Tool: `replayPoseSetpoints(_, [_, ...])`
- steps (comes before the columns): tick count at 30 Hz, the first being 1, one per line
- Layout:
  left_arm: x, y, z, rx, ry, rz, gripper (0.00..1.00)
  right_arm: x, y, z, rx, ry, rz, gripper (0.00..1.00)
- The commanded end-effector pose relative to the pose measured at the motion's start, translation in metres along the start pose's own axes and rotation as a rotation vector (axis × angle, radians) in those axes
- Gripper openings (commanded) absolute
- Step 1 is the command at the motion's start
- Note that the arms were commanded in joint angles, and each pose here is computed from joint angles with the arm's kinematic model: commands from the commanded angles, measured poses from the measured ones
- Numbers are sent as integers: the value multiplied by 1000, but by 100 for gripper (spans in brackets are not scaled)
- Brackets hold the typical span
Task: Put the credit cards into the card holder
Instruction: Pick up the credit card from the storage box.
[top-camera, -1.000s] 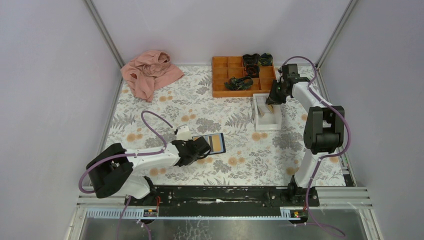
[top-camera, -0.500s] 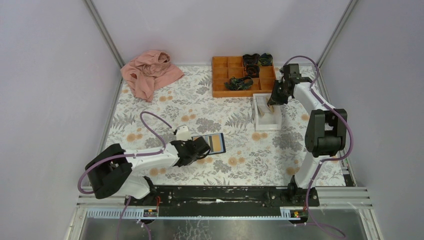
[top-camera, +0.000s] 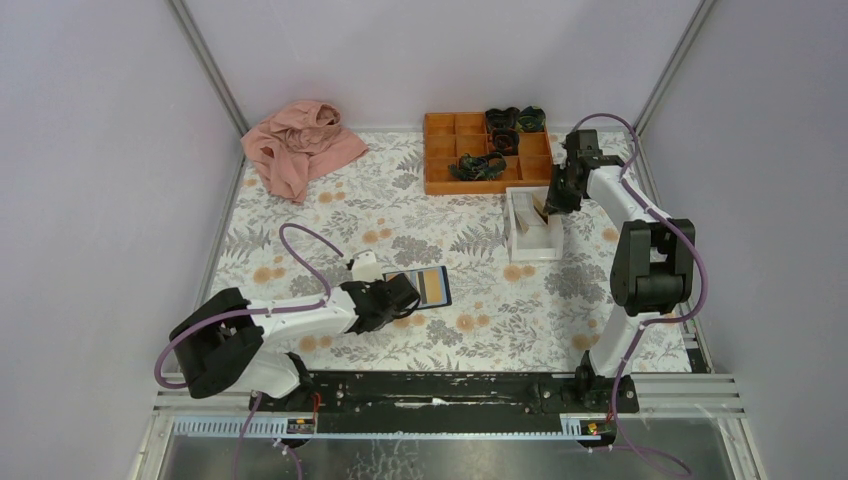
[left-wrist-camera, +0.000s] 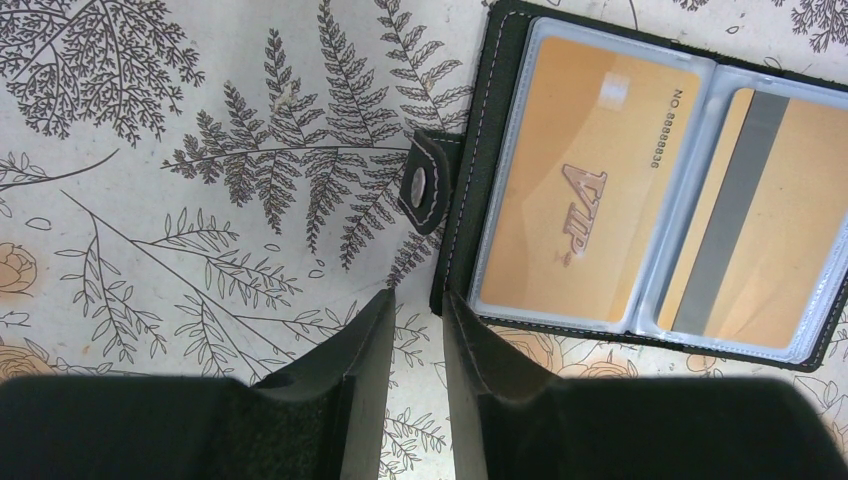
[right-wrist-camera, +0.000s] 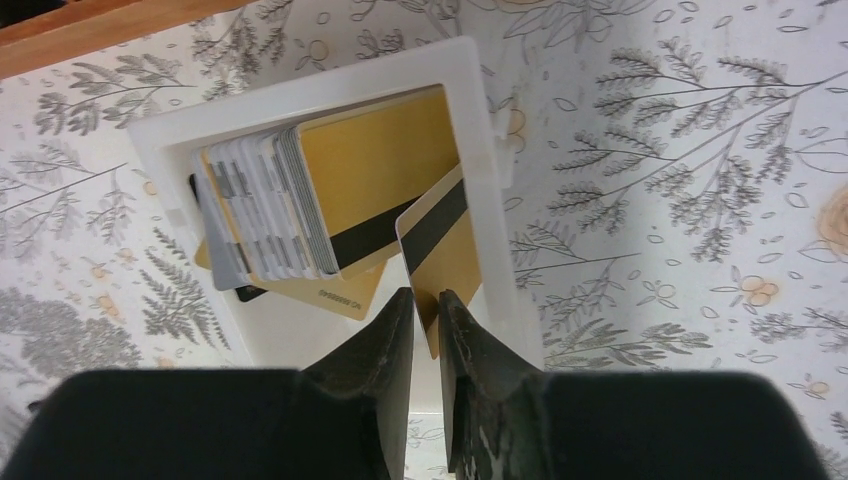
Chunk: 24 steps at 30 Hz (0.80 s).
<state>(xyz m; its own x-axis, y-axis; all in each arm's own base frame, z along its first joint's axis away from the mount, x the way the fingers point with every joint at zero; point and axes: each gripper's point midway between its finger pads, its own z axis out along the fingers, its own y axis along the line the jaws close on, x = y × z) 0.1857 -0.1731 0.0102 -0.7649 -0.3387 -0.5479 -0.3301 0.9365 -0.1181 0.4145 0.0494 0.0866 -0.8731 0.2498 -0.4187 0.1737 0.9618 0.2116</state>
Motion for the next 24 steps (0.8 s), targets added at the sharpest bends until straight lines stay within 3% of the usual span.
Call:
replayPoseSetpoints(1, [4,-16,4,65,20,-34,32,-8,-9,-19,61,-45,-37,21])
replayPoseSetpoints(13, [5,-17,6,73,19,-27,32,-15,-11,-11,109,-35,-70,18])
replayPoseSetpoints(24, [6,-19,5,85,22,-28,32,-4,-13,-3,159,11,-104,0])
